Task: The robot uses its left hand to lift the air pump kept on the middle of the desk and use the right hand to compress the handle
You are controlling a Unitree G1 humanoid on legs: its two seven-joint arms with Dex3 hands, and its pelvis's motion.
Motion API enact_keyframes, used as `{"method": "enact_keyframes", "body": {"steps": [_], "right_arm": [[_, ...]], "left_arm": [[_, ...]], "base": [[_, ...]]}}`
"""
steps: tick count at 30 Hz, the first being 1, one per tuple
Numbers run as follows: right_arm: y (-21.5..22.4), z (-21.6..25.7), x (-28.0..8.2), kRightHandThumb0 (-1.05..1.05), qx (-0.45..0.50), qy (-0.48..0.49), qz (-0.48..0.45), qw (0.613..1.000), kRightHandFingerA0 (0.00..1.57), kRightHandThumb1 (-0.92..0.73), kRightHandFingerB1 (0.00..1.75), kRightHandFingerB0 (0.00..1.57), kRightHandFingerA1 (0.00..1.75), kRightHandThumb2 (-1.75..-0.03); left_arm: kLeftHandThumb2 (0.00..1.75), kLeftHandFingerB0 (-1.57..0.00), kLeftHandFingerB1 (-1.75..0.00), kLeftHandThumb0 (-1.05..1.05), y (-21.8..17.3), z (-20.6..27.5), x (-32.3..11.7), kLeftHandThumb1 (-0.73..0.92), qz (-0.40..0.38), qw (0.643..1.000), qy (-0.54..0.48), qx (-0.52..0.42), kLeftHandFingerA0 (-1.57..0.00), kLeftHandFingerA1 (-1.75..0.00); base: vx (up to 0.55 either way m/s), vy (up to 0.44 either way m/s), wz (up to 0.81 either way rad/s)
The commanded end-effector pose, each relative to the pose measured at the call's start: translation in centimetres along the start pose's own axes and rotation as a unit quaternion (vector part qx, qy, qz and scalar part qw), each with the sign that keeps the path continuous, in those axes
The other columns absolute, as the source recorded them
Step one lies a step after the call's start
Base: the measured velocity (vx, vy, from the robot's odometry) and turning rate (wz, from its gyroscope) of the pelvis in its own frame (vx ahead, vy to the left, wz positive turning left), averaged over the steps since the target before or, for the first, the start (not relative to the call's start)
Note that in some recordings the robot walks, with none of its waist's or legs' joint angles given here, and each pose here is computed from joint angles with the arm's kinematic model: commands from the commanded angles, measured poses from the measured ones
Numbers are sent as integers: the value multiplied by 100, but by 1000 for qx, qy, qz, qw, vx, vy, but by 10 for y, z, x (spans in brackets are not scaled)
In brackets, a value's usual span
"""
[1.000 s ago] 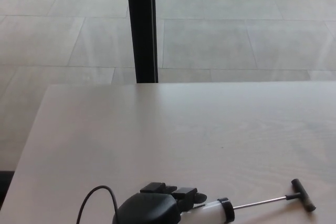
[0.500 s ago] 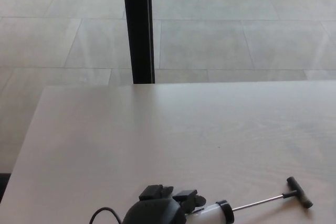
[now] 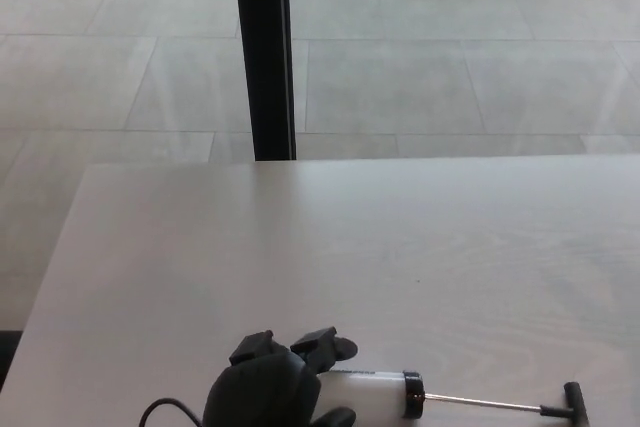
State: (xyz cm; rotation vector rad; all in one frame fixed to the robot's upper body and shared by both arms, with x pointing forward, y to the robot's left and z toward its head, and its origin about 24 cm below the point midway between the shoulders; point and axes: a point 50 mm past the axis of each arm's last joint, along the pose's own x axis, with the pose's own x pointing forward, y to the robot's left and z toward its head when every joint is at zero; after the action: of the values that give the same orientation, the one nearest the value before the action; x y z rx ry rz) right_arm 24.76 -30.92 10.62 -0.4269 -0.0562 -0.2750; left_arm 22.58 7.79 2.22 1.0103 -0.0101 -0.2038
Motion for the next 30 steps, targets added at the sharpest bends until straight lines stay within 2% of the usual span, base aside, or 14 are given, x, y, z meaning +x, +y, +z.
{"method": "enact_keyframes", "body": {"steps": [1,2,3,4,6,10,12,13,16,17,18,19,20,30], "right_arm": [[-4,-1,-1,-50,-20,1,-14,1000,61,-73,47,76,65,-62],[-4,-1,-2,-50,-21,2,-14,1000,61,-73,47,75,65,-62],[-5,0,-2,-50,-23,2,-15,1000,60,-73,47,76,64,-62],[-5,0,-2,-50,-29,-1,-15,999,61,-74,47,76,63,-62],[-5,1,-2,-50,-37,-5,-16,999,61,-74,47,76,63,-62],[-5,1,0,-53,-39,-9,-19,999,57,-76,46,76,73,-63],[-5,3,1,-56,-40,-8,-19,999,55,-77,46,76,65,-63],[-5,4,1,-57,-42,-9,-17,999,54,-77,46,75,67,-63],[-4,5,3,-58,-44,-12,-11,999,53,-78,44,75,71,-64],[-4,6,3,-58,-44,-12,-13,999,50,-80,44,76,78,-64],[-4,6,3,-58,-43,-11,-14,999,48,-80,45,76,89,-64],[-4,6,3,-59,-44,-10,-14,999,49,-80,44,77,84,-64],[-4,6,3,-60,-45,-7,-14,999,49,-80,43,75,85,-64],[-4,8,4,-61,-43,5,-27,999,47,-80,43,76,66,-64]], "left_arm": [[62,-56,-60,-37,-15,-20,-7,64,-66,995,37,66,-84,-144],[62,-59,-60,-39,-16,-21,-7,67,-72,994,38,76,-82,-133],[93,-53,-67,-42,-18,-24,-9,51,-82,992,42,91,-87,-109],[60,-59,-58,-42,-19,-26,-9,67,-87,990,46,99,-78,-124],[60,-59,-58,-42,-19,-27,-9,67,-91,989,50,108,-78,-124],[93,-4,-49,-51,-19,-37,-4,43,-166,952,53,253,-87,-103],[84,-5,-45,-72,-18,-36,-2,49,-188,936,50,292,-72,-89],[59,-12,-34,-71,-18,-34,0,62,-197,929,48,310,-63,-82],[60,-10,-33,-76,-17,-30,4,65,-220,906,39,360,-51,-76],[90,-6,-40,-80,-16,-28,6,52,-224,902,35,368,-41,-70],[89,-6,-41,-79,-15,-24,7,51,-227,902,35,365,-35,-67],[60,-13,-33,-78,-15,-23,8,63,-226,901,35,368,-38,-68],[87,-8,-43,-79,-15,-21,9,50,-227,899,36,373,-33,-67],[88,-12,-42,-76,-14,-16,14,53,-255,866,51,427,-40,-66]], "base": [[0,0,0],[0,0,0],[0,0,0],[0,0,0],[0,0,0],[0,0,0],[0,0,0],[0,0,0],[0,0,0],[0,0,0],[0,0,0],[0,0,0],[0,0,0],[0,0,0]]}}
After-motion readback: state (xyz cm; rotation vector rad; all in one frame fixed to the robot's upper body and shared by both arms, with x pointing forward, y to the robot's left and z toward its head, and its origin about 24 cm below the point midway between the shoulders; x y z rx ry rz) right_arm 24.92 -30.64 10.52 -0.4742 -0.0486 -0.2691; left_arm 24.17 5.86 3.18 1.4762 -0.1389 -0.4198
